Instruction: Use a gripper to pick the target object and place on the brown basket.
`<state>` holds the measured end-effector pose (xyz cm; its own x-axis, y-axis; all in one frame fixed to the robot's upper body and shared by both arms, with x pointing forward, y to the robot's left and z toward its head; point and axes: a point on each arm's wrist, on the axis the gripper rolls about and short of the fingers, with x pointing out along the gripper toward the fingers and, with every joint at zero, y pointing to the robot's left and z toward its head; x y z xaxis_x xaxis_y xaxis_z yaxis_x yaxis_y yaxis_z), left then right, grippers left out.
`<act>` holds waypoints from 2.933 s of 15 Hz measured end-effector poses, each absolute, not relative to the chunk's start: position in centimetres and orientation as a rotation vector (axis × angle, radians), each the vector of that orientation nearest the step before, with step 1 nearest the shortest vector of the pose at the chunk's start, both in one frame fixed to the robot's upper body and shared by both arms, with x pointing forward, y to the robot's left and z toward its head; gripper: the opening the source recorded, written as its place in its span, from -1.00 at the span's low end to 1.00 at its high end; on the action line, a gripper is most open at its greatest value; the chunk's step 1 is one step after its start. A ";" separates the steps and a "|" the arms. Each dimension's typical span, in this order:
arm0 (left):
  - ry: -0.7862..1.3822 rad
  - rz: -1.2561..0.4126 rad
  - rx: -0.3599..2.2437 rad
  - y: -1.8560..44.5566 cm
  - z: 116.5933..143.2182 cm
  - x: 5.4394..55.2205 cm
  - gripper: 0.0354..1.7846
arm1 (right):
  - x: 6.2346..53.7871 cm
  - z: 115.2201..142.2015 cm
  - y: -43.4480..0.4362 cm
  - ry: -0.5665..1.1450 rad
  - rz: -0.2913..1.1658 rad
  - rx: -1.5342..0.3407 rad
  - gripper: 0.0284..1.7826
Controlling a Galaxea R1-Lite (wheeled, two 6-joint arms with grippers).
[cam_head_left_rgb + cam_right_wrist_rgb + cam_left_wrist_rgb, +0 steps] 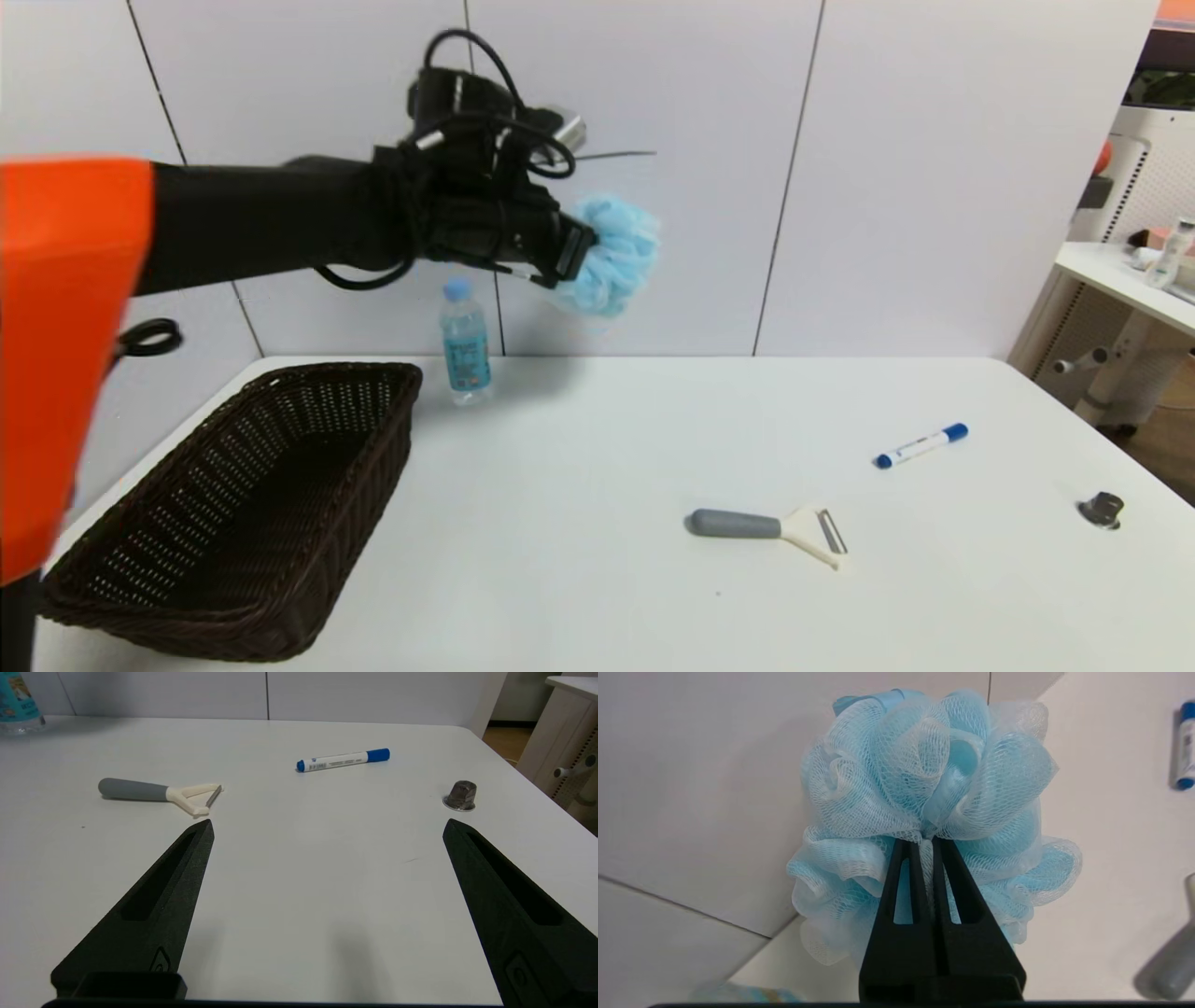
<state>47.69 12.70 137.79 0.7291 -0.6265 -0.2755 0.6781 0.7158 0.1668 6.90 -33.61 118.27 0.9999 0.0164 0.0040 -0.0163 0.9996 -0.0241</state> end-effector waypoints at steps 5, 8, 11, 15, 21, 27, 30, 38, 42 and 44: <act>0.070 -0.653 0.224 18.5 145.2 39.7 -0.95 | 6.9 118.3 -33.6 -0.004 0.016 -0.024 0.90; 0.107 -0.518 0.217 22.8 145.1 35.2 -0.95 | 6.9 118.3 -33.6 -0.004 0.016 -0.024 0.90; 0.193 -0.340 0.224 27.6 142.7 31.8 -0.95 | 6.9 118.3 -33.6 -0.004 0.016 -0.024 0.90; 0.317 -0.183 0.211 31.6 138.9 29.4 -0.95 | 6.9 118.3 -33.6 -0.004 0.016 -0.024 0.90; 0.461 -0.140 0.189 32.7 135.2 29.9 -0.35 | 6.9 118.3 -33.6 -0.004 0.016 -0.024 0.90; 0.504 -0.145 0.190 32.7 134.5 29.0 0.33 | 6.9 118.3 -33.6 -0.004 0.016 -0.024 0.90; 0.506 -0.146 0.194 32.8 134.1 26.0 0.52 | 6.9 118.3 -33.6 -0.004 0.017 -0.024 0.90; 0.308 -0.146 0.206 33.1 127.3 12.7 0.77 | 6.9 118.3 -33.6 -0.004 0.016 -0.024 0.90; 0.166 -0.114 0.197 33.2 121.4 8.7 0.82 | 6.9 118.3 -33.6 -0.004 0.017 -0.024 0.90; 0.079 -0.084 0.185 33.2 119.6 7.6 0.84 | 6.9 118.3 -33.6 -0.004 0.016 -0.024 0.90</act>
